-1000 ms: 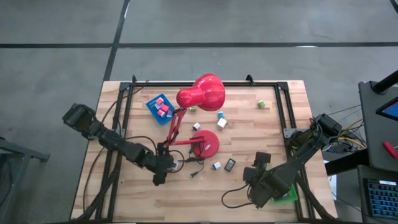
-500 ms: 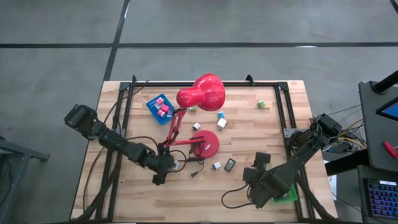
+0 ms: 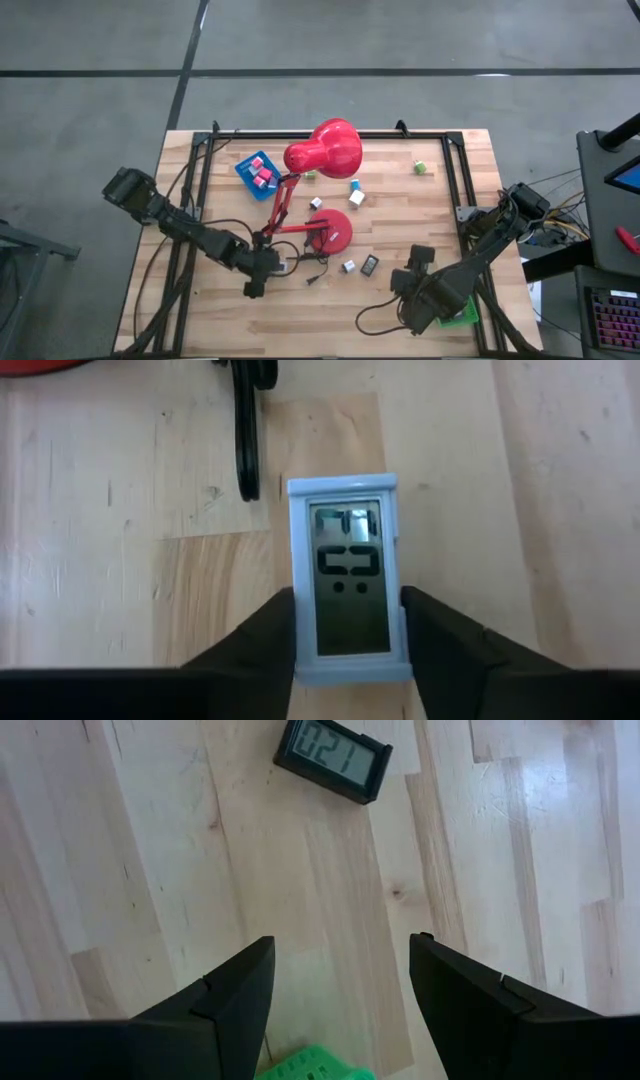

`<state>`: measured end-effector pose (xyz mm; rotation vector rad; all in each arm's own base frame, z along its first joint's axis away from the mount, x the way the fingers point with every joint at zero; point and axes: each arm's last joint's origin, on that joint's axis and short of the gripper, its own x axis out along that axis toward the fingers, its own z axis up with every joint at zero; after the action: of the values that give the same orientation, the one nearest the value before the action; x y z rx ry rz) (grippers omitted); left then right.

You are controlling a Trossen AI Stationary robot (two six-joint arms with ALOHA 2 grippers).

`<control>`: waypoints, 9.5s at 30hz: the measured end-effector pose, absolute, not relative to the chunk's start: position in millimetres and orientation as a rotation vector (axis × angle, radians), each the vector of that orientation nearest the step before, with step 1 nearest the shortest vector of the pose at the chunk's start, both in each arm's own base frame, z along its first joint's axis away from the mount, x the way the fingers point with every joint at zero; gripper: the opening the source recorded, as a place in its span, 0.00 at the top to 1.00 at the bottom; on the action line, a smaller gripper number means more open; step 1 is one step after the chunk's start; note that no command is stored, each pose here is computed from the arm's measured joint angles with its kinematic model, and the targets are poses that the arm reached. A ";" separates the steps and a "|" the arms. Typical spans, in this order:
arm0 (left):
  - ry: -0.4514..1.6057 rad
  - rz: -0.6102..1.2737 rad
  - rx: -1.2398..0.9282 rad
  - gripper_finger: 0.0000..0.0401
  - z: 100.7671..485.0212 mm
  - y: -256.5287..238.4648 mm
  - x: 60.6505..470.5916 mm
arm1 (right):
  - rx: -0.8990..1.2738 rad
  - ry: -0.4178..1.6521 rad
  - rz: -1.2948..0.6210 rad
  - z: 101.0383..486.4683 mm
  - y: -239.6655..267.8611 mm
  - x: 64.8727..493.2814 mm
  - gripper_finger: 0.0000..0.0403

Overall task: Pick & Place Office items
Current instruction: Put the white digital clock into the green bin

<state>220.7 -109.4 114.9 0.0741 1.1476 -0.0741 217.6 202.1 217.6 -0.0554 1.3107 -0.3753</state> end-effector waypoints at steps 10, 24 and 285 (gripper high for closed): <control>1.147 -0.076 0.073 0.64 114.7 -110.2 220.0 | -0.054 1.309 -0.375 217.6 202.2 217.8 0.44; 1.078 -0.101 0.110 0.64 117.3 -126.7 217.4 | -0.041 1.299 -0.366 217.4 203.5 219.0 0.44; 0.067 -0.222 0.247 0.48 193.0 -116.8 155.3 | 0.191 1.633 -0.771 228.8 262.8 156.6 0.86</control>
<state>155.3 -116.8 193.0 0.2470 0.0674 -0.2220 156.6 262.8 228.8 0.1906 1.6330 -0.7714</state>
